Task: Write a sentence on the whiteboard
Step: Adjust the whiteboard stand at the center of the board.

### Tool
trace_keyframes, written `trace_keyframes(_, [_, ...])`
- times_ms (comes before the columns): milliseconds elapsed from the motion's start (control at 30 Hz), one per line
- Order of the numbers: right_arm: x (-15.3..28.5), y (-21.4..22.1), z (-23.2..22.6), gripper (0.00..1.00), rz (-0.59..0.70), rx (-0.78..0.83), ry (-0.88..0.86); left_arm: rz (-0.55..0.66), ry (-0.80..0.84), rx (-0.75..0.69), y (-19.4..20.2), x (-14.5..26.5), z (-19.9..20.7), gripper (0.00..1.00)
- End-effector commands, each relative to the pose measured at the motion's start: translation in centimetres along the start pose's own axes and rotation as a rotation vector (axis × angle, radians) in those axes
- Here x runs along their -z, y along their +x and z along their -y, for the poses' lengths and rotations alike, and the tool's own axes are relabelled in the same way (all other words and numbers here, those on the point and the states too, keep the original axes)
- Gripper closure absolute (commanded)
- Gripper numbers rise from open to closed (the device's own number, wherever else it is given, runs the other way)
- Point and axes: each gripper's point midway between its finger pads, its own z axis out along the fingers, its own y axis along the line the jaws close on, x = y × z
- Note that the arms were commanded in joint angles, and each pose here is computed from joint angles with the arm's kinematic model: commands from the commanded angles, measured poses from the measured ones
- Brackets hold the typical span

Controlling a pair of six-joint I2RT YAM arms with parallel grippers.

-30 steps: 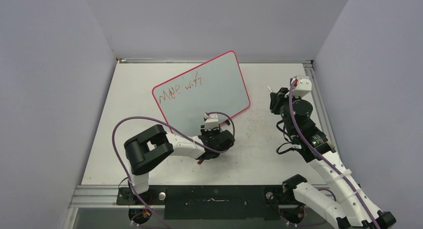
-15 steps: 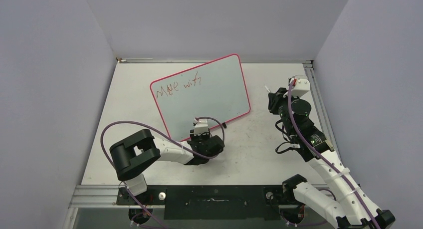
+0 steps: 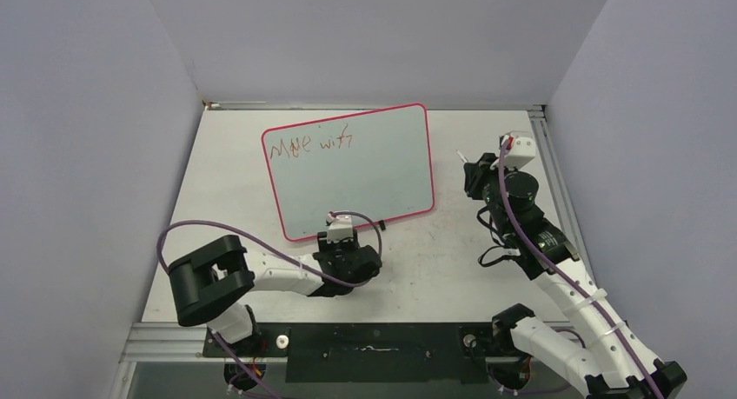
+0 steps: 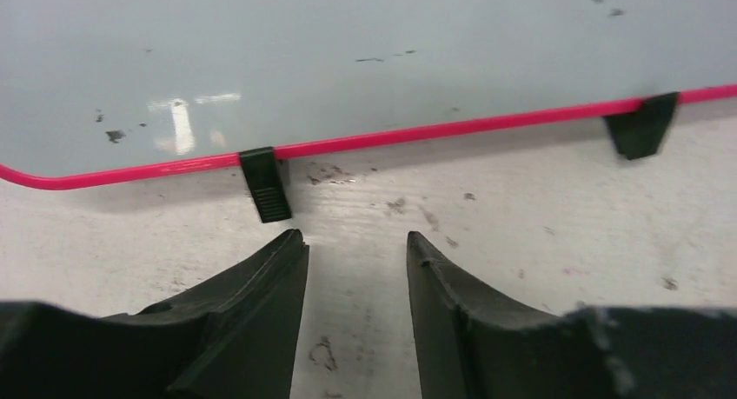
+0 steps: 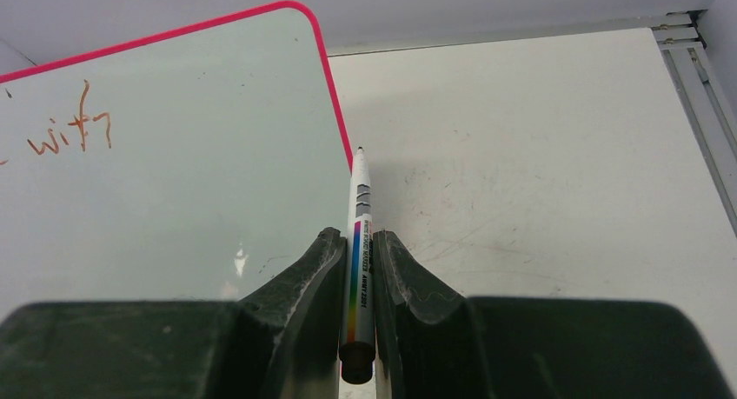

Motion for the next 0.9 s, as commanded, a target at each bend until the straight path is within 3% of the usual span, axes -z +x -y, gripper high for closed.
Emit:
trace_keyframes(0, [-0.2, -0.8, -0.4, 0.95, 0.034, -0.022, -0.016, 0.05, 0.08, 0.033, -2.8, 1.9, 4.8, 0.54])
trace_keyframes(367, [0.3, -1.2, -0.4, 0.95, 0.047, -0.018, -0.016, -0.022, 0.143, 0.102, -2.0, 1.2, 11.4, 0.34])
trace_keyframes(867, [0.5, -1.4, -0.5, 0.95, 0.06, -0.024, -0.029, -0.052, 0.051, 0.11, -0.7, -2.8, 12.0, 0.32])
